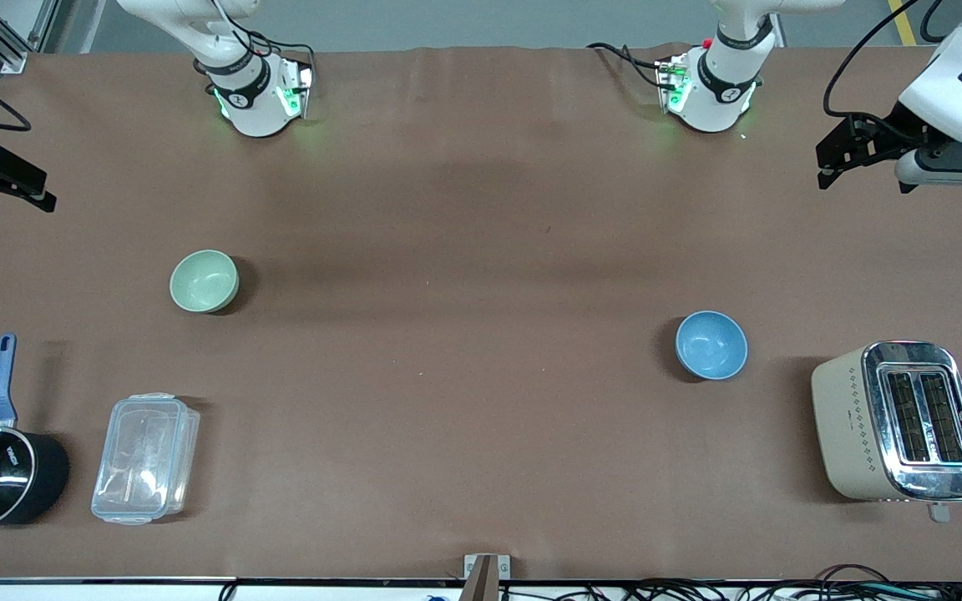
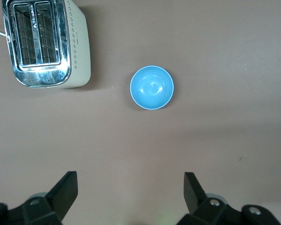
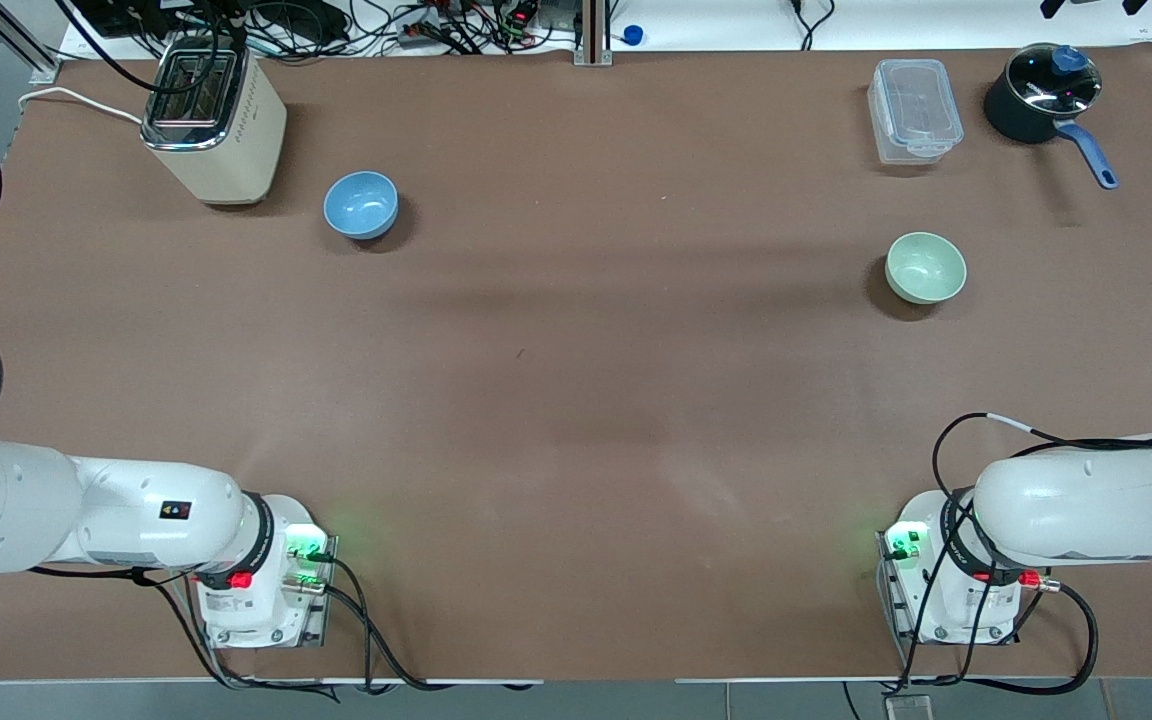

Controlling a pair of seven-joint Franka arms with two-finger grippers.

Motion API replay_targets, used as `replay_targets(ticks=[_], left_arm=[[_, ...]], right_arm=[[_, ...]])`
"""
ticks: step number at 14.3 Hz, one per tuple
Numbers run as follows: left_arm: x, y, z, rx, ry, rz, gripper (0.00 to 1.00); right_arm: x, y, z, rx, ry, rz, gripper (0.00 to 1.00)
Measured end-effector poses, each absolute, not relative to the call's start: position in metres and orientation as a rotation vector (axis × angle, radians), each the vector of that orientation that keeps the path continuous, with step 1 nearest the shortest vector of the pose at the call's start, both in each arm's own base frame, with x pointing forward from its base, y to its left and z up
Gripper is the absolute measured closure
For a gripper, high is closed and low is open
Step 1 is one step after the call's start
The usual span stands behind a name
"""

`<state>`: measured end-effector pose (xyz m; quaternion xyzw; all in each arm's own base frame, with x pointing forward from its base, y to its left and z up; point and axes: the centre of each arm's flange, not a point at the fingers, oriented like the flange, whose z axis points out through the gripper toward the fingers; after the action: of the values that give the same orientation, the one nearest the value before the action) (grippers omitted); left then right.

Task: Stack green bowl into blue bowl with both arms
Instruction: 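Move the left gripper over the light-blue bowl beside the toaster, then grasp the blue bowl rim with the left gripper while the right gripper reaches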

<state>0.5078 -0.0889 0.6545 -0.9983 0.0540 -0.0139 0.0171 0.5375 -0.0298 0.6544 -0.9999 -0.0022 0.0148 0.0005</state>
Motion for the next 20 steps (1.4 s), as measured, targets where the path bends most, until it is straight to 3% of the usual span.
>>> replay_targets(ticks=[7, 12, 20], left_arm=[[0.526, -0.087, 0.620, -3.098, 0.162, 0.079, 0.00], [0.577, -0.074, 0.509, -3.103, 0.124, 0.152, 0.00], [0.589, -0.060, 0.321, -3.134, 0.096, 0.065, 0.00]], right_arm=[[0.537, -0.031, 0.654, -3.140, -0.003, 0.051, 0.00], [0.537, -0.036, 0.650, -3.138, 0.012, 0.079, 0.00], [0.544, -0.077, 0.617, -3.132, 0.118, 0.117, 0.00]])
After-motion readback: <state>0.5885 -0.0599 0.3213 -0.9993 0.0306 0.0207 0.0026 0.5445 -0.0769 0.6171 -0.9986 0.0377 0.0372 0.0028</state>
